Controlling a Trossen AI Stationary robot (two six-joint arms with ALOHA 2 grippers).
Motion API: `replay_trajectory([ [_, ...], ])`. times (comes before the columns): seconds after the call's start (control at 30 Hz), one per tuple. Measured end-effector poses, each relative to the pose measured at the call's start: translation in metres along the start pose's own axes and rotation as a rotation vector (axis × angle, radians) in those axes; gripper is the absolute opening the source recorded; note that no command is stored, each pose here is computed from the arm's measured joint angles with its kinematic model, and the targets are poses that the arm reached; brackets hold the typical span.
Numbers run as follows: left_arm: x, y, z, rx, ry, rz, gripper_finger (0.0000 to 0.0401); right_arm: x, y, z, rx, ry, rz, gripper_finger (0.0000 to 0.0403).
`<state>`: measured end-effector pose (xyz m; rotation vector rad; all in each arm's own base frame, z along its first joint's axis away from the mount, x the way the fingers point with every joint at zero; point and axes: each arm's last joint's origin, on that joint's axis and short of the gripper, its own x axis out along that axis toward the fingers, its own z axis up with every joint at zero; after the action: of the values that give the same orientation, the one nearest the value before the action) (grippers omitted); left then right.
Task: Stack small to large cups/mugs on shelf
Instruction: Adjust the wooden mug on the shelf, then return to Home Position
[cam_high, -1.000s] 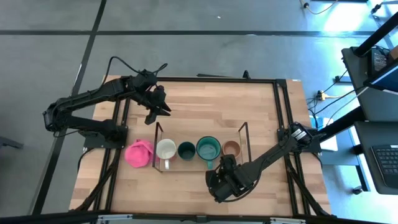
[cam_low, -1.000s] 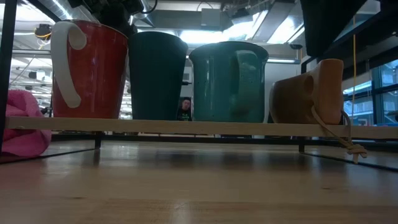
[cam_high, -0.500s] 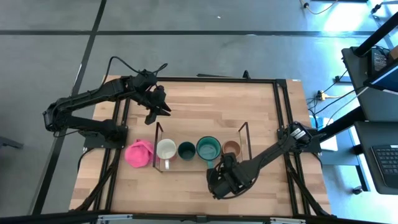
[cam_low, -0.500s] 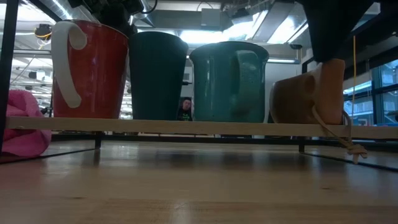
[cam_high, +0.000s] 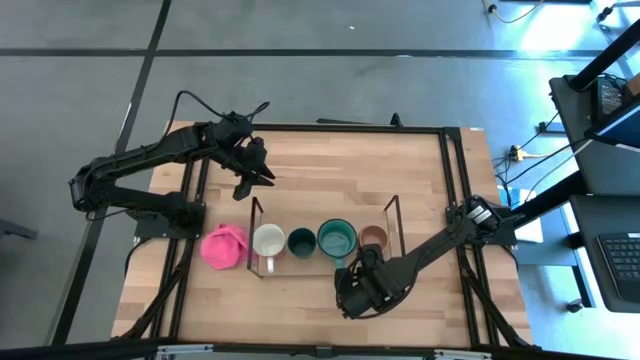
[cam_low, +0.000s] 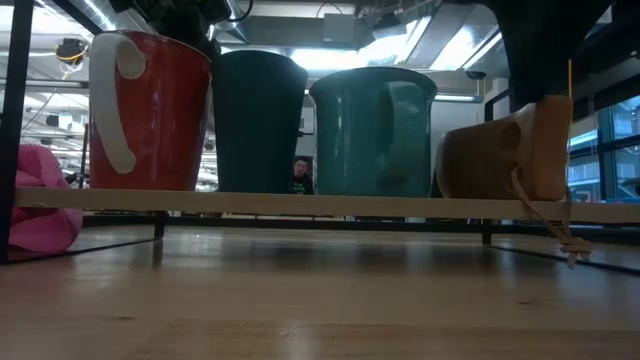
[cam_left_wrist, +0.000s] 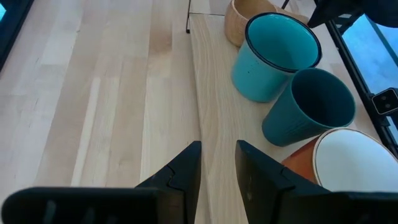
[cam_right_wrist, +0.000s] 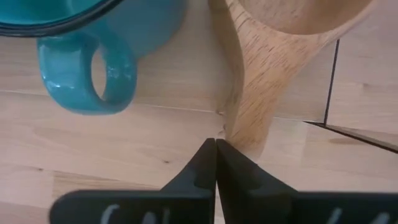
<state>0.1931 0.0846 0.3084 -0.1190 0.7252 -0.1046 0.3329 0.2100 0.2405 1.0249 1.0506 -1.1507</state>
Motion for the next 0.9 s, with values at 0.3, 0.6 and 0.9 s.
replay_trajectory([
  [0.3, 0.0, 0.0, 0.0, -0.001, 0.0, 0.0, 0.0093, -0.001, 0.002, 0.002, 0.024, -0.08, 0.051, 0.001],
  [0.6, 0.0, 0.0, 0.0, -0.012, -0.003, -0.008, 0.0093, -0.012, 0.009, 0.005, 0.039, -0.182, 0.168, 0.001],
  [0.9, 0.0, -0.004, 0.005, -0.019, -0.046, -0.027, 0.0093, -0.077, 0.027, 0.025, -0.04, -0.532, 0.465, 0.001],
])
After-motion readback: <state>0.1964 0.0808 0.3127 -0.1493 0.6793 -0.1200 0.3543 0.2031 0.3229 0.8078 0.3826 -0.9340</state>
